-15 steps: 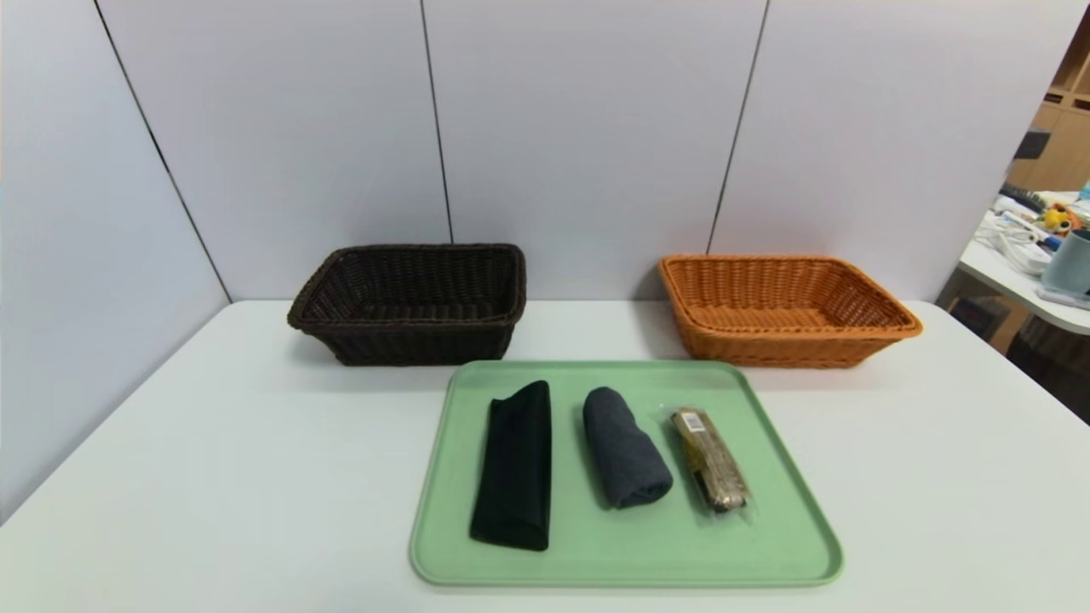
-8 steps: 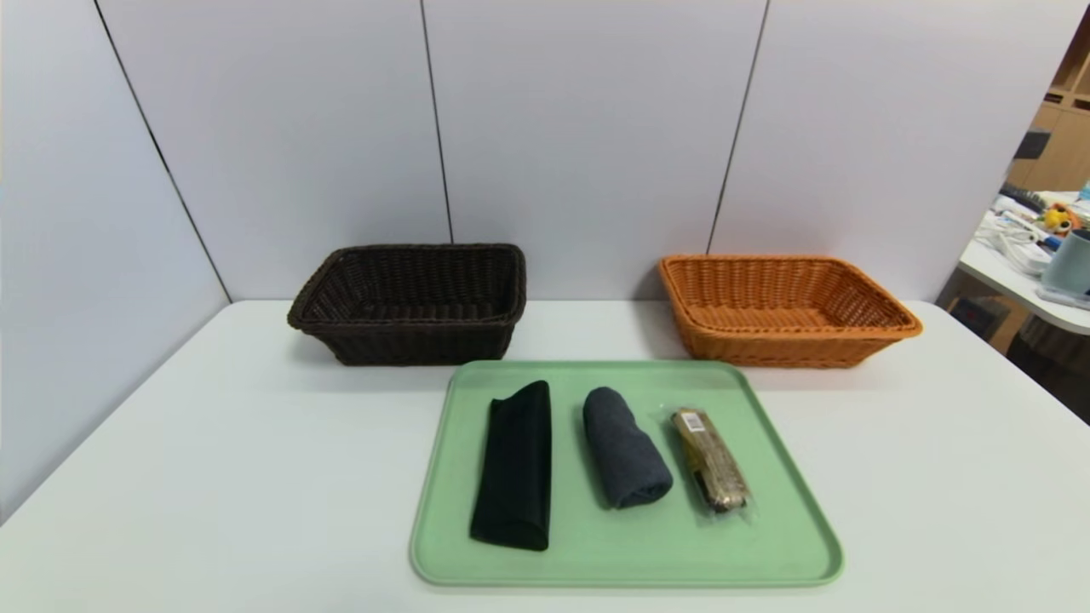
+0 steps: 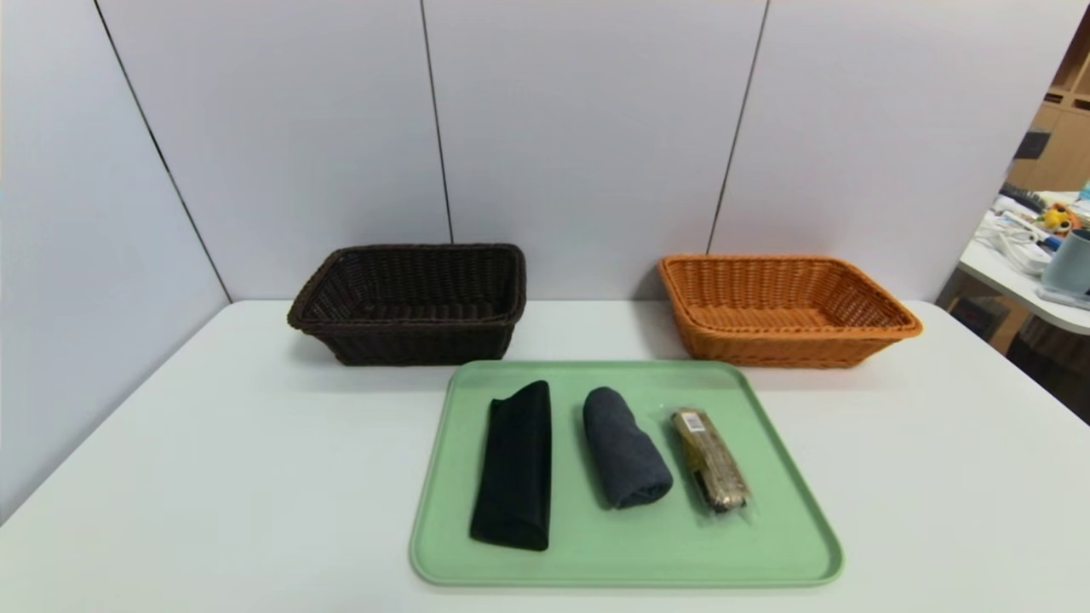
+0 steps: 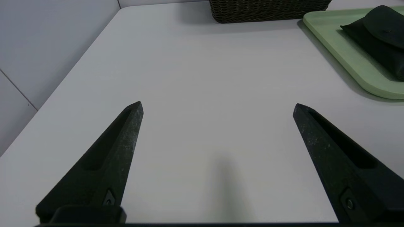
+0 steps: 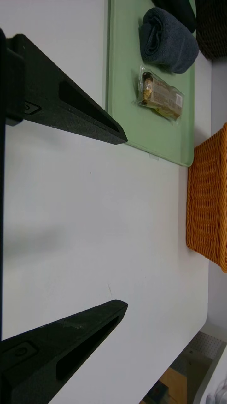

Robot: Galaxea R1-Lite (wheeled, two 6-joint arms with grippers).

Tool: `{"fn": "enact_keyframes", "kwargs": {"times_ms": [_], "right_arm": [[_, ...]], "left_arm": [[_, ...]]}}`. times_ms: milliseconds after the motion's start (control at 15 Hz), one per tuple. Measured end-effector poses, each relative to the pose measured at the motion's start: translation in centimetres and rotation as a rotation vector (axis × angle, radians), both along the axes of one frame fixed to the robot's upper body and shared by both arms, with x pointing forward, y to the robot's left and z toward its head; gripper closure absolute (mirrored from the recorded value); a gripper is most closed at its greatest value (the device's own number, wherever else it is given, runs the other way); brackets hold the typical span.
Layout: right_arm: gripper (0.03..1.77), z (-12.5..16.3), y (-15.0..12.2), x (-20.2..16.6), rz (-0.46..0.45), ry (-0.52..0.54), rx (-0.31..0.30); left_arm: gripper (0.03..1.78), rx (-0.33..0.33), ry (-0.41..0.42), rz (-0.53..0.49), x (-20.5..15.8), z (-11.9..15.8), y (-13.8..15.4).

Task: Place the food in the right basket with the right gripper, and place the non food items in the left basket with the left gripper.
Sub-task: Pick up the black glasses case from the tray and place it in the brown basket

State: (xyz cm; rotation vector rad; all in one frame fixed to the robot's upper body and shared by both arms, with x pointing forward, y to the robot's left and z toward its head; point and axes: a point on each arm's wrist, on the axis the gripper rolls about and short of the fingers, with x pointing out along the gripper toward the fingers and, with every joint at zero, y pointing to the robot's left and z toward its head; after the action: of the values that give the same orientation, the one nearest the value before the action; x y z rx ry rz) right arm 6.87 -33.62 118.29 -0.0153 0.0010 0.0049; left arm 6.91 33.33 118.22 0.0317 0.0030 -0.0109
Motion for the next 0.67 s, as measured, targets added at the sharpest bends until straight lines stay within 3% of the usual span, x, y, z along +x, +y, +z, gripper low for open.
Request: {"fn": "enact_keyframes", "kwargs": {"times_ms": [667], "right_arm": [[0.10,0.0,0.0,0.0,-0.011,0.007,0.006]], "left_arm": [[0.12,0.014,-0.033,-0.027,-0.3,1.1,-0.1]]}}
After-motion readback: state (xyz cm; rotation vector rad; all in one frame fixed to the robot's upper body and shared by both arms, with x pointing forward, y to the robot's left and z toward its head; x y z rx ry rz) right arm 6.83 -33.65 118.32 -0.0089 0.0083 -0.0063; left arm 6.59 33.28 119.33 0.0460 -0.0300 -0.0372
